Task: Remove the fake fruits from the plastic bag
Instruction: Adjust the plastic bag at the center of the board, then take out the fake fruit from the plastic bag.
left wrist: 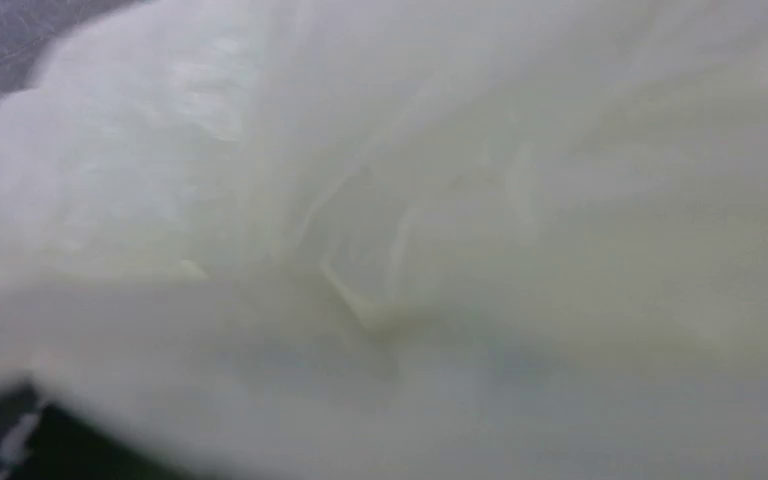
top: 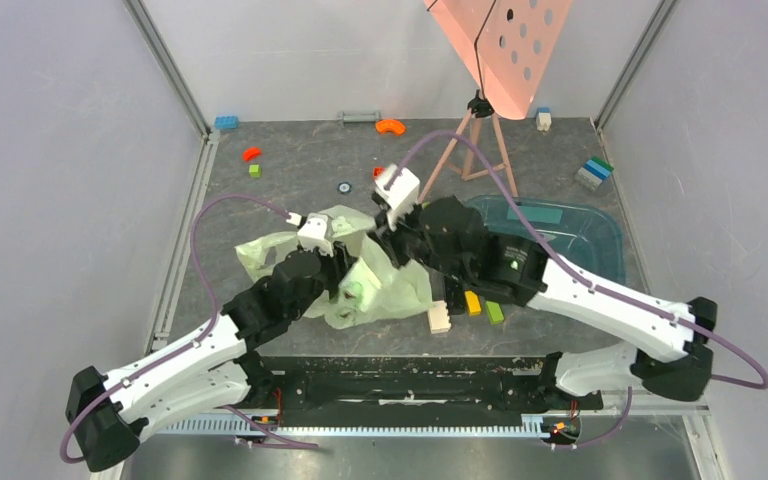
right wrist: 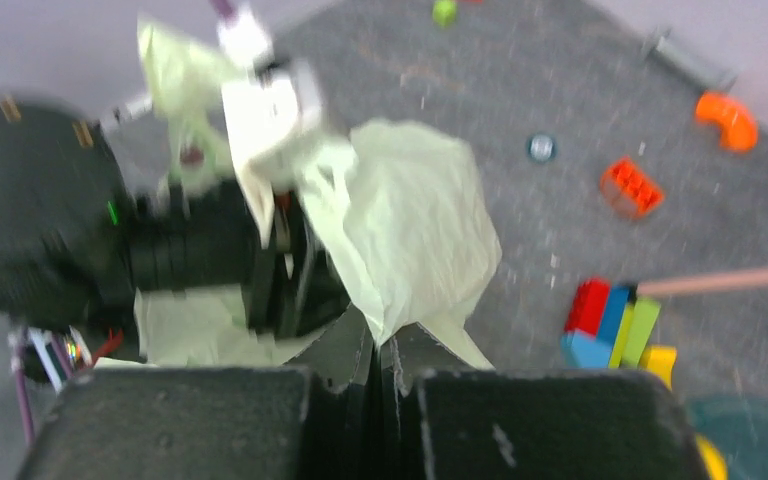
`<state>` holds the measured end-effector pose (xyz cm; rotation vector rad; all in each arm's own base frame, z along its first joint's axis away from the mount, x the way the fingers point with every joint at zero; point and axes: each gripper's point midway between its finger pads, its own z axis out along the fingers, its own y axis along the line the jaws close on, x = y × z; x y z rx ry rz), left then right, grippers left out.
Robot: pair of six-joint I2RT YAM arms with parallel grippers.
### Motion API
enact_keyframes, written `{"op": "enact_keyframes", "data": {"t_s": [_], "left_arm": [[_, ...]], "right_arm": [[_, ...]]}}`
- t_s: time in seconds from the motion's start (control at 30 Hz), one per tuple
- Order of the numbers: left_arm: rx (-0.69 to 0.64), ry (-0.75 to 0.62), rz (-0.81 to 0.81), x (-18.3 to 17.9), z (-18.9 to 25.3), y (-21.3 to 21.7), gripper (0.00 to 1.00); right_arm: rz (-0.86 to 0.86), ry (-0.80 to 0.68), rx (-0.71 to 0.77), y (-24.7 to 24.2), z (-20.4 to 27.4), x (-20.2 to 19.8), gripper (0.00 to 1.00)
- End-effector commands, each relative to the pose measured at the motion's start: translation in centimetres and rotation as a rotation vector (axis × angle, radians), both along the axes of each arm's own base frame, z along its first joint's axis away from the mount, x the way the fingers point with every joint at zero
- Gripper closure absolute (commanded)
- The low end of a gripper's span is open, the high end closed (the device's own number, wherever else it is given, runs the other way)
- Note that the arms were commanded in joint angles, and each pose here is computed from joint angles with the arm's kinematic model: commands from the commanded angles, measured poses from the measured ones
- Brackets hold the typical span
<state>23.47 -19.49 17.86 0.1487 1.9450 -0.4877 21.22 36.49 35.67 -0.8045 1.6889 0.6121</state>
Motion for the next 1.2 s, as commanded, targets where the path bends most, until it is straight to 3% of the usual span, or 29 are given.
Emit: {"op": "enact_keyframes", "data": {"t_s": [0.0, 0.2, 0.43, 0.83, 1.0, 1.17], "left_arm": [[0.078, 0.032, 0.023, 0.0, -1.7, 0.9, 0.46], [0.102, 0.070, 0.017, -0.6, -2.9, 1.3, 0.47], [0.082, 0.148, 0.004, -1.9, -4.3, 1.3, 0.51], [-0.012, 0.431, 0.098, -6.7, -11.3, 2.4, 0.66], [-0.053, 0.441, 0.141, -7.7, -12.8, 3.5, 0.58], [-0.088, 0.346, 0.103, -6.8, -10.3, 3.2, 0.46]], "right_arm": [[0.039, 0.097, -0.016, -2.7, -5.8, -2.7, 1.00], [0.329, 0.315, 0.041, -4.3, -14.8, -10.8, 1.00], [0.260, 0.487, 0.016, -6.6, -22.6, -13.9, 1.00], [0.251, 0.463, -0.037, -4.7, -25.0, -16.2, 1.00], [0.184, 0.432, -0.090, -5.2, -26.9, -15.6, 1.00], [0.179, 0.420, -0.109, -5.2, -27.3, -15.6, 1.00]]}}
